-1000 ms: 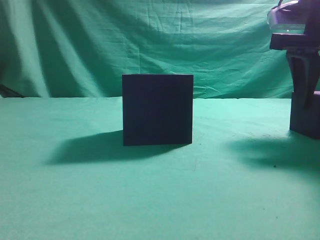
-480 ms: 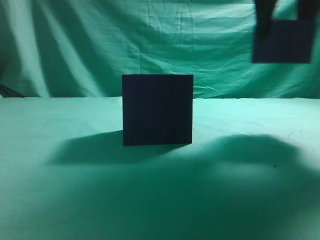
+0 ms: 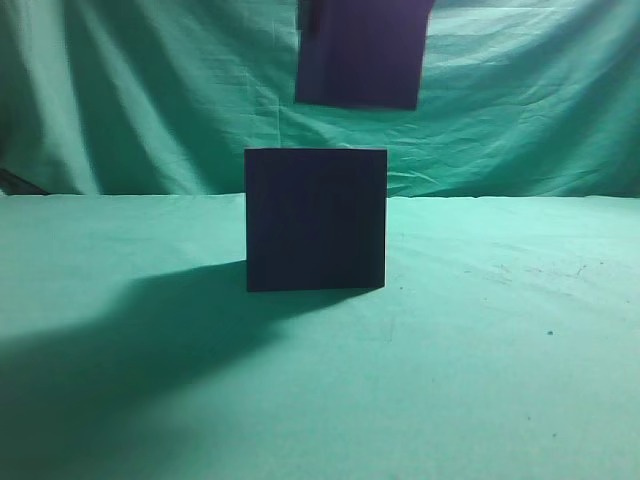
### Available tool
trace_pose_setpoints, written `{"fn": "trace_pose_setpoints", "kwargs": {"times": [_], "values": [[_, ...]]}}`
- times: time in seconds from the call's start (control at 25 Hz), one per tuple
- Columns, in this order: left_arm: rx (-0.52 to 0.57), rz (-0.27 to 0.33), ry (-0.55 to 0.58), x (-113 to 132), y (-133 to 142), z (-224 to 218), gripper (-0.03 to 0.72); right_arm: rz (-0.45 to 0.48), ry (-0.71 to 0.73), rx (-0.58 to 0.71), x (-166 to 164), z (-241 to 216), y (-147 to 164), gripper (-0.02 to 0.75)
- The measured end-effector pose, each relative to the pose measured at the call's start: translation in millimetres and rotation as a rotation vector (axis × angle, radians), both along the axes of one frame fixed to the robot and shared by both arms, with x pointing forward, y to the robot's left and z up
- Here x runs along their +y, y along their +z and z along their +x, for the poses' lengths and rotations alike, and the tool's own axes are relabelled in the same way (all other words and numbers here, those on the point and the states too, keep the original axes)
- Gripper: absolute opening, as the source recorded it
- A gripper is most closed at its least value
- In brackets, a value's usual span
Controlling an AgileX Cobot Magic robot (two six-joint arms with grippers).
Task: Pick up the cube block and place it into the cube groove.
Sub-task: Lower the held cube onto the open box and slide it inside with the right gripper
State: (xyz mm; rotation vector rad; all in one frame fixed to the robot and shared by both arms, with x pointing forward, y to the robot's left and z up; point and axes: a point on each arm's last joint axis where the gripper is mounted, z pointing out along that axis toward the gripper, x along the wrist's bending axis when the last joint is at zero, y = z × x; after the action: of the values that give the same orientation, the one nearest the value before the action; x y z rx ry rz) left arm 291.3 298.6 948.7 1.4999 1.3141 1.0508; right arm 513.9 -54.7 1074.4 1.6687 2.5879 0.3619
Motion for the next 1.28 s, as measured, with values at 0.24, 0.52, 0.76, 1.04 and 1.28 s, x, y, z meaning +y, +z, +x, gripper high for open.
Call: {"fn": "trace_pose_setpoints", "kwargs": {"times": [0.24,0.52,0.76,1.04,1.28], "values": [[0.000,0.000,0.000,0.0,0.0,0.0,0.000,0.029,-0.064,0.009,12.0,4.1,-13.1,0.438],[0.000,0.000,0.000,0.0,0.0,0.0,0.000,0.073,-0.097,-0.007,17.1,8.2,-15.7,0.438],[0.000,0.000,0.000,0.0,0.0,0.0,0.000,0.074,-0.105,0.004,20.3,11.1,-23.1,0.438],[0.000,0.000,0.000,0.0,0.0,0.0,0.000,0.055,-0.106,0.008,22.9,15.4,-33.0,0.438],[0.000,0.000,0.000,0.0,0.0,0.0,0.000,0.027,-0.102,0.004,20.8,15.8,-34.2,0.438]]}}
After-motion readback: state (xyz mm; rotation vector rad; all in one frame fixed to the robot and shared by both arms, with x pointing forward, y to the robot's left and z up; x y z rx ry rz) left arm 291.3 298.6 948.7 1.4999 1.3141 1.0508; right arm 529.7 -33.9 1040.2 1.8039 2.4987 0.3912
